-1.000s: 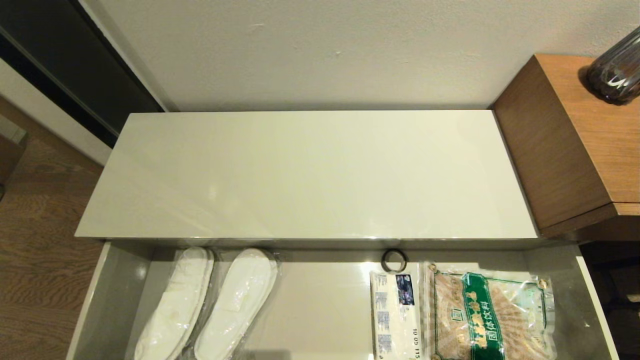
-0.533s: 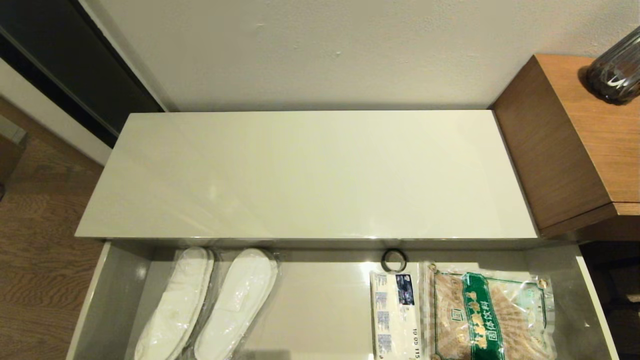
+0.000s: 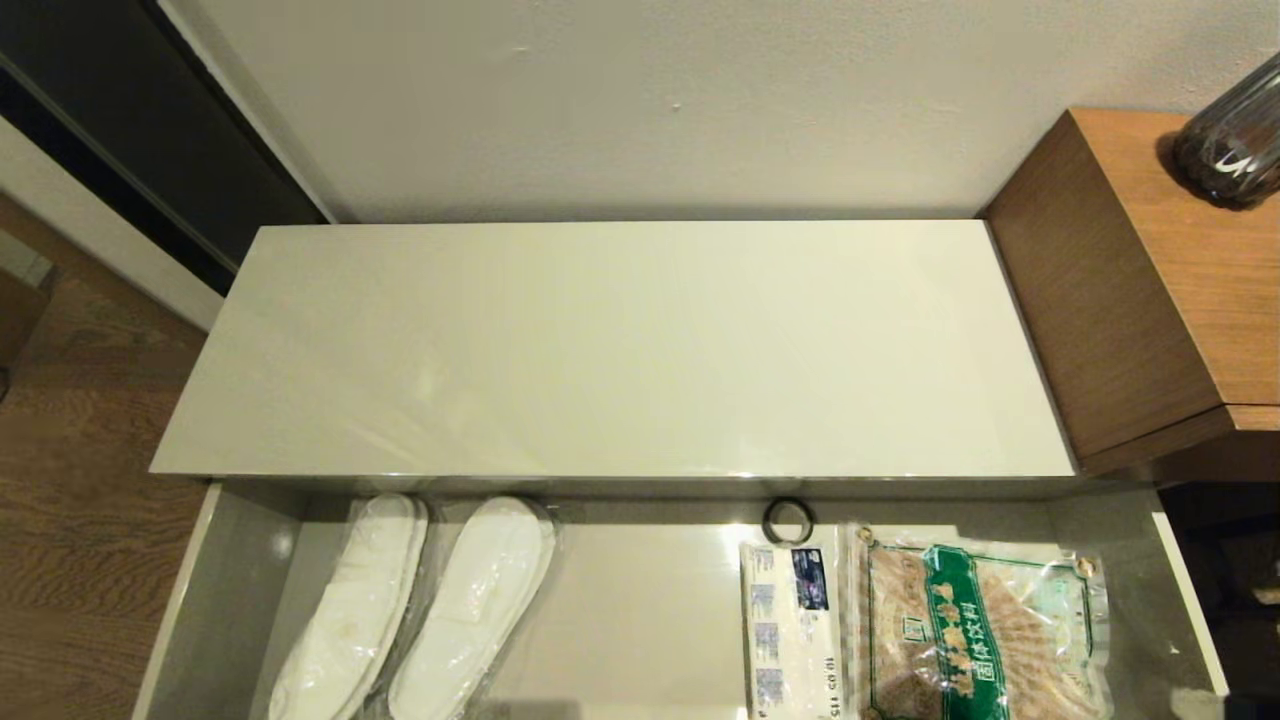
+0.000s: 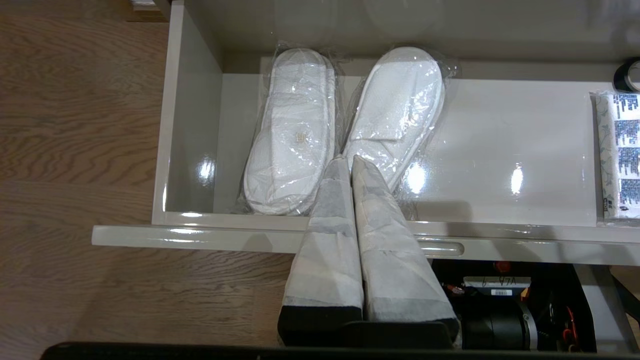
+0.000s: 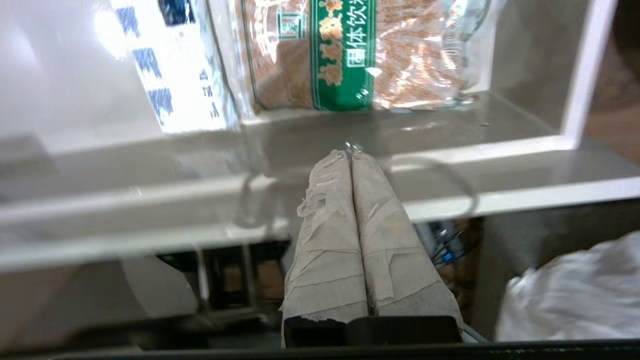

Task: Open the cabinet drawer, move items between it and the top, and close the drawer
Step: Close the drawer

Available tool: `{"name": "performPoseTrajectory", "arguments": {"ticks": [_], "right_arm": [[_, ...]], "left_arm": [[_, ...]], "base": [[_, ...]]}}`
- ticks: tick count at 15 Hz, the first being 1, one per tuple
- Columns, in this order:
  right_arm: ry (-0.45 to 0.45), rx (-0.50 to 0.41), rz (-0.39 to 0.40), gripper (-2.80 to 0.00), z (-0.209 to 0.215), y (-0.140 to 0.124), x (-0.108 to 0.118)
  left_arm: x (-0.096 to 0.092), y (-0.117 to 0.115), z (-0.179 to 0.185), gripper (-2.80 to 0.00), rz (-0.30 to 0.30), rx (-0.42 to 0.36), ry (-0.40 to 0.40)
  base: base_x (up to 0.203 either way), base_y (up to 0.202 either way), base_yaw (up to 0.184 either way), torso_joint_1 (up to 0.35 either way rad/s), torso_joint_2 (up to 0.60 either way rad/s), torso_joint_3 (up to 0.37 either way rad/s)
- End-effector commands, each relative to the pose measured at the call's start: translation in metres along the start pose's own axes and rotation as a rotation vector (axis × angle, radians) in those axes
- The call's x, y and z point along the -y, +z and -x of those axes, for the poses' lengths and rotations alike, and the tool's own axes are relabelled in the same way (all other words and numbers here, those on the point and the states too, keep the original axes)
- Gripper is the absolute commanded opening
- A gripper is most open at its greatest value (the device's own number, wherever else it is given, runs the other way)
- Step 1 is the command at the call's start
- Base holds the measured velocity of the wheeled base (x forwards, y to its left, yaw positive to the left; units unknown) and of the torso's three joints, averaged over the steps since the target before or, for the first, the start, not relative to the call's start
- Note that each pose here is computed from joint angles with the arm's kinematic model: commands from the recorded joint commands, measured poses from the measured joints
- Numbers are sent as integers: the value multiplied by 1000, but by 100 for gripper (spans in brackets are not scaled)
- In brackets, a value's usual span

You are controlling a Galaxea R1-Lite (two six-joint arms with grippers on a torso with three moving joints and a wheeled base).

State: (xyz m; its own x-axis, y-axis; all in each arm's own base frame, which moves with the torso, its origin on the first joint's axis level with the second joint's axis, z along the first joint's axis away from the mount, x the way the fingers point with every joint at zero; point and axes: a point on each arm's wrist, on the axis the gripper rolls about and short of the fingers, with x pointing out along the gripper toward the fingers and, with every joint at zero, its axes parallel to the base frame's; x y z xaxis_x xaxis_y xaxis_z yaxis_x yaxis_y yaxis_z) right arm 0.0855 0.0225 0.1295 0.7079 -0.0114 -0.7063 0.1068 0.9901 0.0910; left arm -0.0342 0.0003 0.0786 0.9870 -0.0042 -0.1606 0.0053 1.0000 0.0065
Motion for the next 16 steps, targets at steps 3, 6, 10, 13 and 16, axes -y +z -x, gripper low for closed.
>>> {"name": "performPoseTrajectory", "arguments": {"ticks": [3, 6, 10, 13, 16], "right_arm": [[-21, -93, -16, -280, -45, 1, -14], [-18, -202, 10, -280, -44, -21, -7], [7, -308, 19, -280, -46, -40, -2], [-5, -379, -1, -280, -51, -45, -1], [1, -421, -12, -280, -52, -51, 0]], "left_arm": [[0, 0, 0, -280, 0, -1, 1], [0, 0, 0, -280, 0, -1, 0], [0, 0, 0, -280, 0, -1, 1], [0, 0, 0, -280, 0, -1, 1], [0, 0, 0, -280, 0, -1, 1]], "base": [[0, 0, 0, 0, 0, 0], [0, 0, 0, 0, 0, 0], [0, 0, 0, 0, 0, 0], [0, 0, 0, 0, 0, 0], [0, 0, 0, 0, 0, 0]]}}
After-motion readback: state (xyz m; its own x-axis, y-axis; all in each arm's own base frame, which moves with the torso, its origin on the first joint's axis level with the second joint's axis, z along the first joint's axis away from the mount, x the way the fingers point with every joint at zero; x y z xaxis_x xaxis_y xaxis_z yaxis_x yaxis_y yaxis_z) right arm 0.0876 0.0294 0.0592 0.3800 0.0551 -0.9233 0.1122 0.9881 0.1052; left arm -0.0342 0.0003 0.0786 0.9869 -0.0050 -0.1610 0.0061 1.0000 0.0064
